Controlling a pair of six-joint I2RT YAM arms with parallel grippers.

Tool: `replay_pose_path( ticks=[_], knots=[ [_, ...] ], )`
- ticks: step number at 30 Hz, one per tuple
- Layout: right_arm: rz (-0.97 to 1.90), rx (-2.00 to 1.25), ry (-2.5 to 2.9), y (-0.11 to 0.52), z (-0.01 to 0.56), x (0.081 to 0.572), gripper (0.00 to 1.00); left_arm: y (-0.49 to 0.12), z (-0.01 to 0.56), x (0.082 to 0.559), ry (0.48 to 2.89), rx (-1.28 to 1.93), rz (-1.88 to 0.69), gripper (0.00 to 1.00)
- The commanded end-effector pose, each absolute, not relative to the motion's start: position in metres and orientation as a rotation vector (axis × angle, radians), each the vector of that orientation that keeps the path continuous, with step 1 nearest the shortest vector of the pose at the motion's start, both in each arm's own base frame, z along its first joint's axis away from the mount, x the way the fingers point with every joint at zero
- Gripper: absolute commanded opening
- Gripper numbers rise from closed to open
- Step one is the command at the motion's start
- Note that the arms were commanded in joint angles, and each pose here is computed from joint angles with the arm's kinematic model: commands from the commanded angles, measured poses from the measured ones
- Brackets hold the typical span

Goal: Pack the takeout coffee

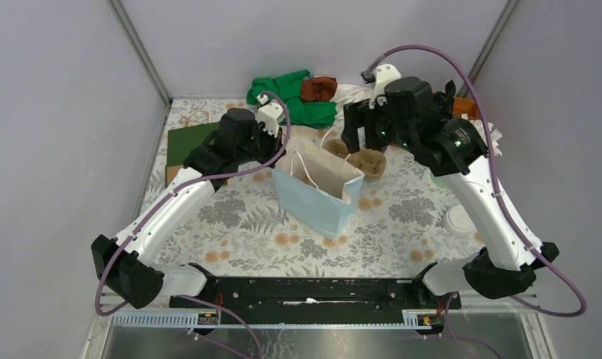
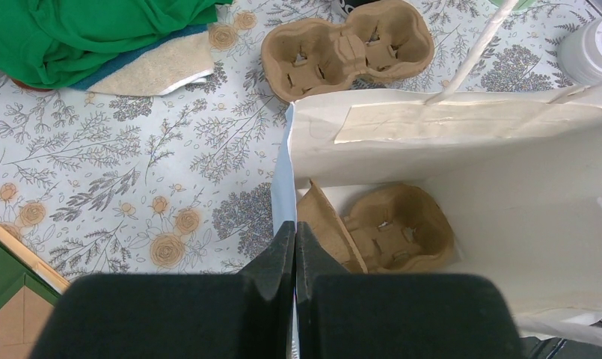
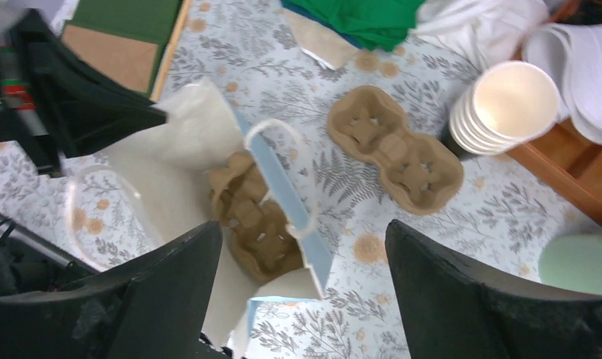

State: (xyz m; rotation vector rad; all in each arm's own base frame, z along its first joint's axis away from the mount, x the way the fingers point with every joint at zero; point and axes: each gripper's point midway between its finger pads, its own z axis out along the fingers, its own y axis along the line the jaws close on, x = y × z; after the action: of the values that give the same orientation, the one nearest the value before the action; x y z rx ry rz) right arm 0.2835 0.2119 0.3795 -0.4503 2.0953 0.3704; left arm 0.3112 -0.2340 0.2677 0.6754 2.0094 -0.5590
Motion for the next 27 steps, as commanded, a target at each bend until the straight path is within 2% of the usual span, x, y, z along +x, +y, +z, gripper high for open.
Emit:
replay_pose_path(
  ticks=[1, 5, 8, 15, 18, 22, 24, 27],
  knots=[
    [0.38, -0.398, 2.183, 0.196, 0.353, 0.288, 0.88, -0.239, 0.305, 0.316, 1.883, 0.672, -0.568, 0.0],
    [0.445, -0.47, 2.258, 0.214, 0.321, 0.289, 0.89, -0.239, 0.319, 0.321, 1.855, 0.658, -0.56, 0.0],
    [0.5, -0.52, 2.266, 0.23, 0.308, 0.294, 0.86, -0.24, 0.332, 0.323, 1.823, 0.648, -0.559, 0.0],
    [0.562, -0.625, 2.293, 0.255, 0.29, 0.3, 0.66, -0.241, 0.349, 0.326, 1.776, 0.636, -0.561, 0.0],
    [0.533, -0.652, 2.29, 0.26, 0.289, 0.3, 0.51, -0.241, 0.354, 0.328, 1.76, 0.627, -0.556, 0.0],
    [0.488, -0.692, 2.241, 0.269, 0.304, 0.291, 0.15, -0.239, 0.36, 0.331, 1.735, 0.6, -0.546, 0.0],
    [0.443, -0.704, 2.199, 0.271, 0.313, 0.284, 0.01, -0.236, 0.366, 0.332, 1.715, 0.57, -0.536, 0.0],
    [0.365, -0.693, 2.14, 0.267, 0.322, 0.277, 0.0, -0.228, 0.371, 0.336, 1.685, 0.512, -0.508, 0.0]
  ],
)
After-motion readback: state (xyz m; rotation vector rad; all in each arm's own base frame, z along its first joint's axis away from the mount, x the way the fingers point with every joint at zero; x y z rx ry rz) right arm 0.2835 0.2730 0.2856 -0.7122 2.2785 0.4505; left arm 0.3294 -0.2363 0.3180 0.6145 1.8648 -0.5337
